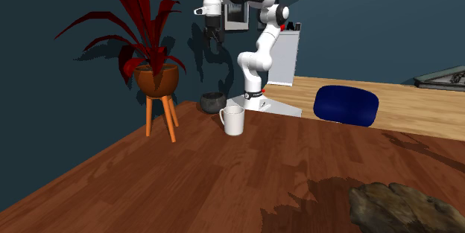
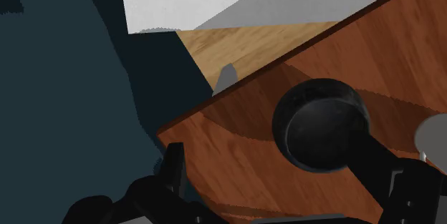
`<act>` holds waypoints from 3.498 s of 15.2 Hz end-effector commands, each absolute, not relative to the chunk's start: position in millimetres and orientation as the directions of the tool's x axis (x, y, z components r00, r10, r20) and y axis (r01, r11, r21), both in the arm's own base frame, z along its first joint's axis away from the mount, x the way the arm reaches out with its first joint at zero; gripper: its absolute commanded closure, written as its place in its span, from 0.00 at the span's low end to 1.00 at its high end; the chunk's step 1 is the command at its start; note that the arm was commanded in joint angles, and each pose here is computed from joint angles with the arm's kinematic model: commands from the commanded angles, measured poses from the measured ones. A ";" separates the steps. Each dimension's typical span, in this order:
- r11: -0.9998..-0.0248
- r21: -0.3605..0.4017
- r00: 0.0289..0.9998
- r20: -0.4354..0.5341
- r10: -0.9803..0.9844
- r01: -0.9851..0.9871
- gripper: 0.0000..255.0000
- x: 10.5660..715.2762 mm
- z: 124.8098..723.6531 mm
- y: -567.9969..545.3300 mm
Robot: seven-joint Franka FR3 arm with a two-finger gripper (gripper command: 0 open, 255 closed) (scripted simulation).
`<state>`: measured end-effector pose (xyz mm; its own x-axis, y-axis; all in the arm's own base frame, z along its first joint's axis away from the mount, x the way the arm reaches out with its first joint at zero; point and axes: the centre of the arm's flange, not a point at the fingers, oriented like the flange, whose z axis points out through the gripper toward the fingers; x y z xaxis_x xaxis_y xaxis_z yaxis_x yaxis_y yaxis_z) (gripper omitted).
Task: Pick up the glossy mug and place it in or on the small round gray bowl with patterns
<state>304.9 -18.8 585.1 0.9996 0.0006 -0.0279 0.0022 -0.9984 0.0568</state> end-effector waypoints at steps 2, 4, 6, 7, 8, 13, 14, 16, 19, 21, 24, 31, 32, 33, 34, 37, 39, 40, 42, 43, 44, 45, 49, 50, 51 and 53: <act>-0.998 0.057 1.000 -0.030 0.001 0.003 0.00 309.7 579.6 -7.7; -0.998 0.058 0.999 -0.033 0.003 0.005 0.00 319.4 568.4 14.6; -0.998 0.059 0.999 -0.036 0.005 0.007 0.00 329.0 557.2 36.8; -0.998 0.059 0.999 -0.038 0.006 0.008 0.00 333.7 551.6 47.9; -0.998 0.060 0.999 -0.039 0.006 0.009 0.00 338.5 545.9 59.1; -0.998 0.062 0.999 -0.047 0.011 0.013 0.00 361.9 517.6 114.8; -0.998 0.062 0.999 -0.049 0.011 0.014 0.00 366.5 511.8 125.9; -0.998 0.063 0.999 -0.052 0.013 0.016 0.00 375.8 500.4 148.2; -0.998 0.064 0.998 -0.057 0.015 0.019 0.00 389.4 483.1 181.6; -0.998 0.065 0.998 -0.060 0.017 0.021 0.00 398.5 471.5 203.9; -0.998 0.066 0.998 -0.065 0.020 0.024 0.00 411.9 454.0 237.4; -0.997 0.069 0.997 -0.076 0.025 0.031 0.00 442.5 412.9 315.5; -0.997 0.069 0.997 -0.078 0.026 0.032 0.00 446.8 406.9 326.7; -0.997 0.070 0.996 -0.080 0.027 0.032 0.00 451.0 401.0 337.8; -0.997 0.070 0.996 -0.080 0.027 0.033 0.00 452.9 398.3 342.8; -0.997 0.070 0.996 -0.080 0.027 0.033 0.00 451.7 382.6 341.7; -0.997 0.070 0.996 -0.080 0.027 0.033 0.00 450.9 372.1 340.9; -0.997 0.070 0.996 -0.080 0.027 0.033 0.00 450.5 366.8 340.5; -0.997 0.070 0.996 -0.080 0.027 0.033 0.00 449.8 358.5 339.9; -0.997 0.070 0.996 -0.080 0.027 0.033 0.00 449.8 358.6 339.9; -0.997 0.070 0.996 -0.080 0.027 0.033 0.00 449.8 358.5 339.9; -0.997 0.070 0.996 -0.080 0.027 0.033 0.00 449.8 358.5 339.9; -0.997 0.070 0.996 -0.080 0.027 0.033 0.00 449.8 358.5 339.9; -0.997 0.070 0.996 -0.080 0.027 0.033 1.00 449.8 358.5 339.9; -0.997 0.070 0.996 -0.080 0.027 0.033 1.00 449.8 358.5 339.9; -0.997 0.070 0.996 -0.080 0.027 0.033 1.00 449.8 358.5 339.9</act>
